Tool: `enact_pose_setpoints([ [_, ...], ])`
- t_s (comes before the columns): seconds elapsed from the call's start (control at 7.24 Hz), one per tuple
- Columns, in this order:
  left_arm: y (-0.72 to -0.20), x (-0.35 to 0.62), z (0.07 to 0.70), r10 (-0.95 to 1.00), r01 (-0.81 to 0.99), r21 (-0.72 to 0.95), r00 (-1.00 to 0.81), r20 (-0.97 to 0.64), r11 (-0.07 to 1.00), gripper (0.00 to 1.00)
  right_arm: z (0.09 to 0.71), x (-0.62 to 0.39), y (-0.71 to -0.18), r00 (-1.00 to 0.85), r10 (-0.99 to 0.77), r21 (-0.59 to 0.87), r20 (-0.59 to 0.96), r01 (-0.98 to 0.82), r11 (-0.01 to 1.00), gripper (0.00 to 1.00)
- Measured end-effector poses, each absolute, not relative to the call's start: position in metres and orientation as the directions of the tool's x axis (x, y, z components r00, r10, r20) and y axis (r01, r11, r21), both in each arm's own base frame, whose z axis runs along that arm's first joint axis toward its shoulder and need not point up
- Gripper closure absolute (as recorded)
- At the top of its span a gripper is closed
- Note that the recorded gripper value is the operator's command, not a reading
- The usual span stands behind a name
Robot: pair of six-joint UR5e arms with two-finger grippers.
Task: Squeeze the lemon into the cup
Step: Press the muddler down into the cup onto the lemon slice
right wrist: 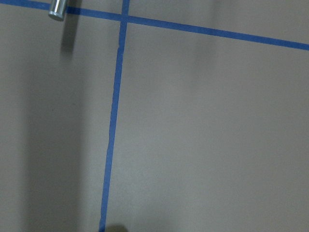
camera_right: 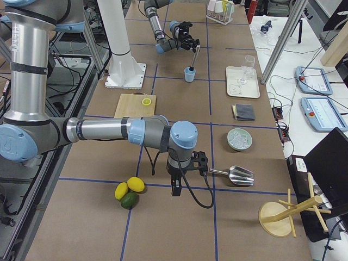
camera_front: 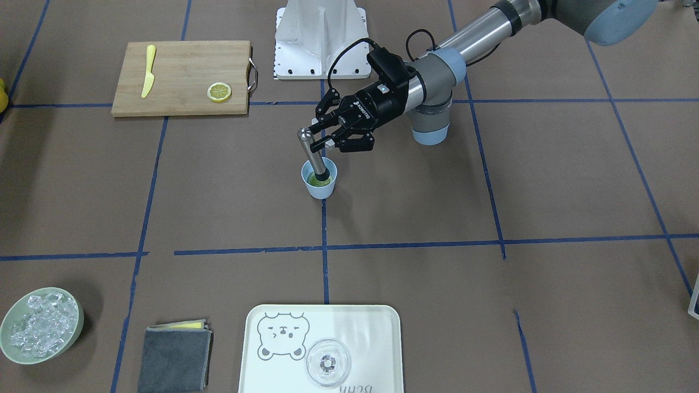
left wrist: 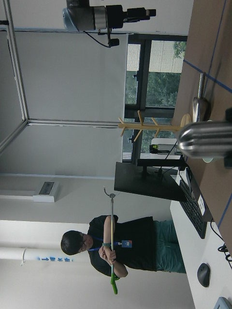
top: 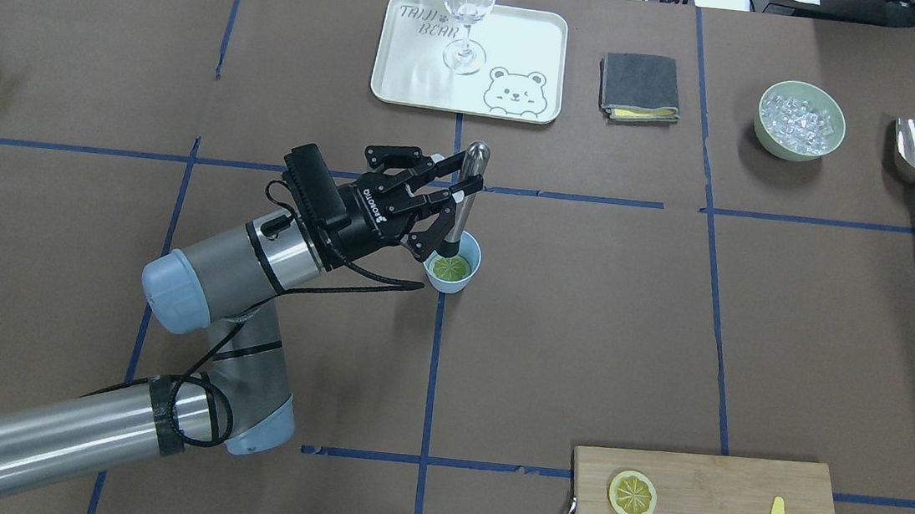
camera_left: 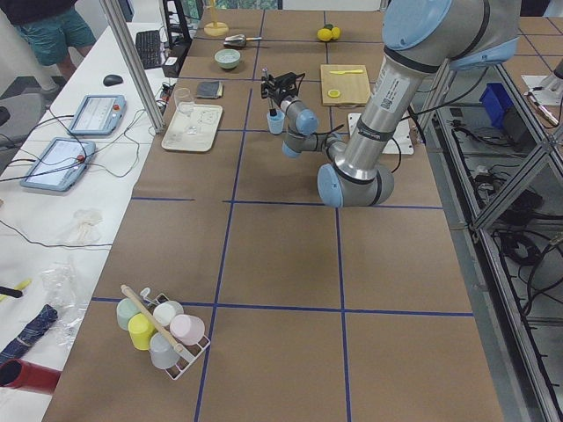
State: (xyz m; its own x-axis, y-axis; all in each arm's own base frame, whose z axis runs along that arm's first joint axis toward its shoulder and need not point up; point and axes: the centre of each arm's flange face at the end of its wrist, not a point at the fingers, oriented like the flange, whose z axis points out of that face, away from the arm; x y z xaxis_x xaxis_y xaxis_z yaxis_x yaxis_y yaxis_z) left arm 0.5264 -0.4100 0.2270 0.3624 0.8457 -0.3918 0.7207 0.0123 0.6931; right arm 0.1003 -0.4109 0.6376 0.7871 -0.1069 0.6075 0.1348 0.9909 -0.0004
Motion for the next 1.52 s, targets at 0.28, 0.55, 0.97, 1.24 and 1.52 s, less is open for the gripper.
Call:
enact_pose_setpoints([
  [0.28, -0.404, 0.541, 0.238, 0.833, 0.701, 0.713, 0.379, -0.403, 0.026, 1.00, 0.639, 0.100, -0.411, 0.787, -0.105, -0.003, 0.608, 0.134, 0.991, 0.00],
  [0.55, -0.394, 0.553, 0.245, 0.824, 0.692, 0.721, 0.385, -0.415, 0.040, 1.00, 0.639, 0.100, -0.410, 0.787, -0.104, -0.005, 0.608, 0.134, 0.991, 0.00],
  [0.97, -0.390, 0.553, 0.242, 0.827, 0.697, 0.716, 0.377, -0.416, 0.042, 1.00, 0.640, 0.101, -0.409, 0.787, -0.101, -0.006, 0.608, 0.132, 0.991, 0.00],
  [1.24, -0.388, 0.543, 0.228, 0.834, 0.722, 0.692, 0.364, -0.416, 0.030, 1.00, 0.641, 0.103, -0.408, 0.788, -0.098, -0.008, 0.608, 0.130, 0.992, 0.00],
  [1.52, -0.387, 0.521, 0.212, 0.838, 0.758, 0.652, 0.342, -0.426, 0.022, 1.00, 0.642, 0.104, -0.408, 0.788, -0.096, -0.009, 0.608, 0.128, 0.992, 0.00],
])
